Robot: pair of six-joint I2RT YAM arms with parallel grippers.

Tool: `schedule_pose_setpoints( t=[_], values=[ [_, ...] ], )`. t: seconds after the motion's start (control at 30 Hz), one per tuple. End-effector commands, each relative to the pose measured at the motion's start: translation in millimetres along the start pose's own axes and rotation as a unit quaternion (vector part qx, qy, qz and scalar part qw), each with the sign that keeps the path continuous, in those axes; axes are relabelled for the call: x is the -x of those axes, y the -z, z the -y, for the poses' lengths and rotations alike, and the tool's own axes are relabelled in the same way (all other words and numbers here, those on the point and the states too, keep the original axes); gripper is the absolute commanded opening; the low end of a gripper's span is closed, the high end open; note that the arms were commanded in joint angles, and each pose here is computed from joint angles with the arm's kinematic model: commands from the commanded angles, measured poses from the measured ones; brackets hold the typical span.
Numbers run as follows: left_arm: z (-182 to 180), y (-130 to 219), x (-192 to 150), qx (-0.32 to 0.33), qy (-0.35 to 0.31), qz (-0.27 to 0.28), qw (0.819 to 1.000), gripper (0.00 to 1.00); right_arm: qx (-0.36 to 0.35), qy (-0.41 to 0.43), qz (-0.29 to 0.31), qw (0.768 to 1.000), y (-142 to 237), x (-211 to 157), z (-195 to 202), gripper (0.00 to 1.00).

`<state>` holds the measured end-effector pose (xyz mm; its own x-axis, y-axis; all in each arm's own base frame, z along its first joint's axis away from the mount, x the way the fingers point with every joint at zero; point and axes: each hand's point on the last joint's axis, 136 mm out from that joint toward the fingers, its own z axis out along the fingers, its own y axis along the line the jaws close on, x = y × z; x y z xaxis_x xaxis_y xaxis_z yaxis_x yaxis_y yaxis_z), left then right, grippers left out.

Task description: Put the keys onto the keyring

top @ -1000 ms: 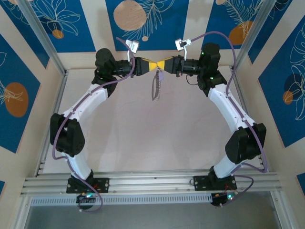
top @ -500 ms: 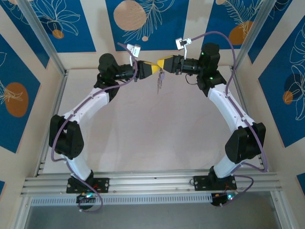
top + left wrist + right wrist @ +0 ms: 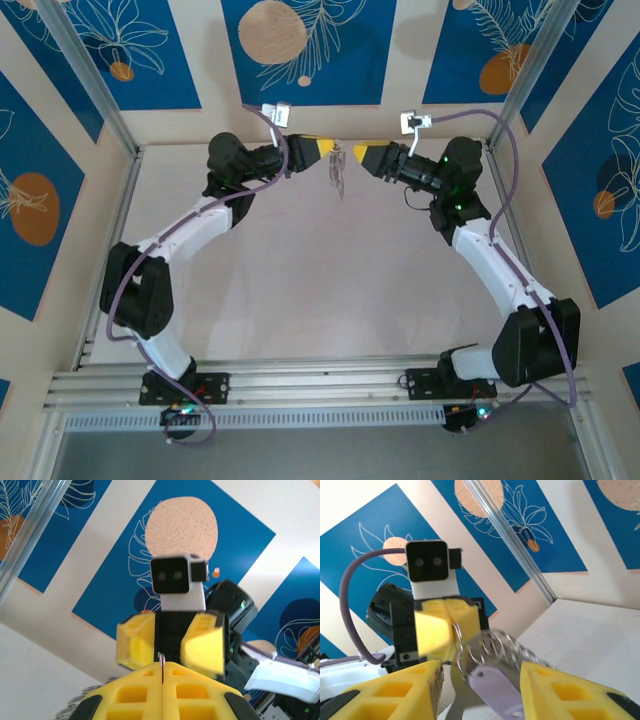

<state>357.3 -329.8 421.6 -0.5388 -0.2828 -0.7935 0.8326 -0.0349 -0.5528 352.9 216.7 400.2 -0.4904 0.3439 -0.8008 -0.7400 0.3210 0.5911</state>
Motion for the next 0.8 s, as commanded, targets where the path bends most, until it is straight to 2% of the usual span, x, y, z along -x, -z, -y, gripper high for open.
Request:
schedule_pose_setpoints(
  t=[0.0, 0.27, 0.77],
  values=[
    [32.9, 4.7, 24.7, -0.023, -0.034, 0.043, 0.998, 0.0, -0.021, 0.044, 0.045, 0.998, 6.2, 8.1, -5.6, 0.46],
    [40.4, 5.0, 29.8, -0.032, -0.031, 0.049, 0.998, 0.0, -0.039, 0.097, 0.035, 0.994, -1.3, -6.0, -14.5, 0.46],
    [45.3, 4.2, 28.9, -0.038, -0.03, 0.044, 0.998, 0.0, -0.027, 0.149, 0.029, 0.988, -12.9, 0.8, -36.5, 0.45]
  ],
)
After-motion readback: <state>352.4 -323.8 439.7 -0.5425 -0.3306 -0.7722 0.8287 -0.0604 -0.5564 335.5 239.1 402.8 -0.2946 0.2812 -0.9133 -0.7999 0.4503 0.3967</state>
